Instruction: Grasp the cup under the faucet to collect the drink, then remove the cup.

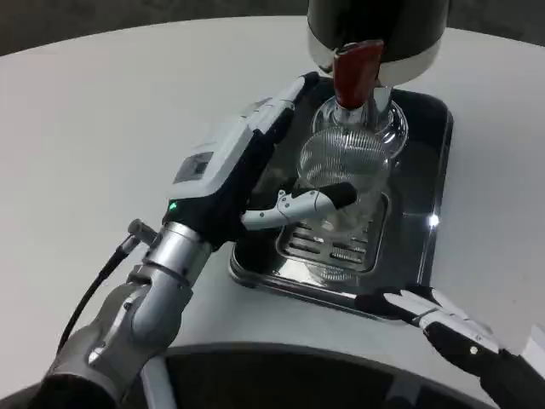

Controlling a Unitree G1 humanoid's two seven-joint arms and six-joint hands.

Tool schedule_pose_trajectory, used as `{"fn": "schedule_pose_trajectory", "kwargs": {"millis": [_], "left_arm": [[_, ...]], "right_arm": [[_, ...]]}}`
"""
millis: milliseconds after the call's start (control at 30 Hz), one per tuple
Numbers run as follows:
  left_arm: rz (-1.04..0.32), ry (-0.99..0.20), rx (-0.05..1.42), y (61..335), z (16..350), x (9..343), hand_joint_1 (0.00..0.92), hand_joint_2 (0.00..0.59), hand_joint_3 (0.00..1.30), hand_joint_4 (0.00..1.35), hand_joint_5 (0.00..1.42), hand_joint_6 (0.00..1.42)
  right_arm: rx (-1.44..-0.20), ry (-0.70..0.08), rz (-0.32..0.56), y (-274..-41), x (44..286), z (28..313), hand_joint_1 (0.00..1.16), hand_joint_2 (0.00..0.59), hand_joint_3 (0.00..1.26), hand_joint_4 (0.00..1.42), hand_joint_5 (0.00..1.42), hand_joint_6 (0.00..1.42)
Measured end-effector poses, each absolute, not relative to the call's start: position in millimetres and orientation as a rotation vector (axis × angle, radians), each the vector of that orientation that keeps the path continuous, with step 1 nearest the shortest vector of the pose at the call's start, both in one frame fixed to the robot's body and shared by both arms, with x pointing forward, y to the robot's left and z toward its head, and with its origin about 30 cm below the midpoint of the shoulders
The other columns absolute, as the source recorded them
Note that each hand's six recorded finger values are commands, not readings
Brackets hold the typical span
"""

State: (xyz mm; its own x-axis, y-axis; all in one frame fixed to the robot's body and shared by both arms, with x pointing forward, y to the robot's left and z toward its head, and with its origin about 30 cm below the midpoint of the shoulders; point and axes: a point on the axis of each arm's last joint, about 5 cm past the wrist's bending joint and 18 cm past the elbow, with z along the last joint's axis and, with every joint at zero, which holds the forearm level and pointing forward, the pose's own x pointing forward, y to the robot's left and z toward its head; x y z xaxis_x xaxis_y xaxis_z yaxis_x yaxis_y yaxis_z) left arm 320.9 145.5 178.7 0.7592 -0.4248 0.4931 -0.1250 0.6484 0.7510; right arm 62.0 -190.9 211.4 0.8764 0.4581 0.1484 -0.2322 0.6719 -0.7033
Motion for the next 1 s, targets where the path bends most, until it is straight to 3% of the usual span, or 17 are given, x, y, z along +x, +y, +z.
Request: {"fn": "schedule_pose_trajectory", "kwargs": {"millis": [367, 667, 1000], "left_arm": [[-0.136, -0.631, 0.773, 173, 178, 307, 0.0, 0.0, 0.0, 0.0, 0.09, 0.09], [-0.233, -0.663, 0.624, 198, 233, 288, 0.0, 0.003, 0.21, 0.19, 0.29, 0.33], [-0.36, -0.636, 0.468, 204, 258, 279, 0.0, 0.005, 0.27, 0.25, 0.34, 0.33]], "right_arm": [[-0.736, -0.329, 0.393, -191, 62, 211, 0.51, 0.472, 0.17, 0.09, 0.0, 0.0], [-0.729, -0.331, 0.397, -190, 62, 211, 0.51, 0.472, 0.17, 0.09, 0.0, 0.0], [-0.721, -0.339, 0.404, -188, 63, 210, 0.51, 0.472, 0.17, 0.09, 0.0, 0.0]]}}
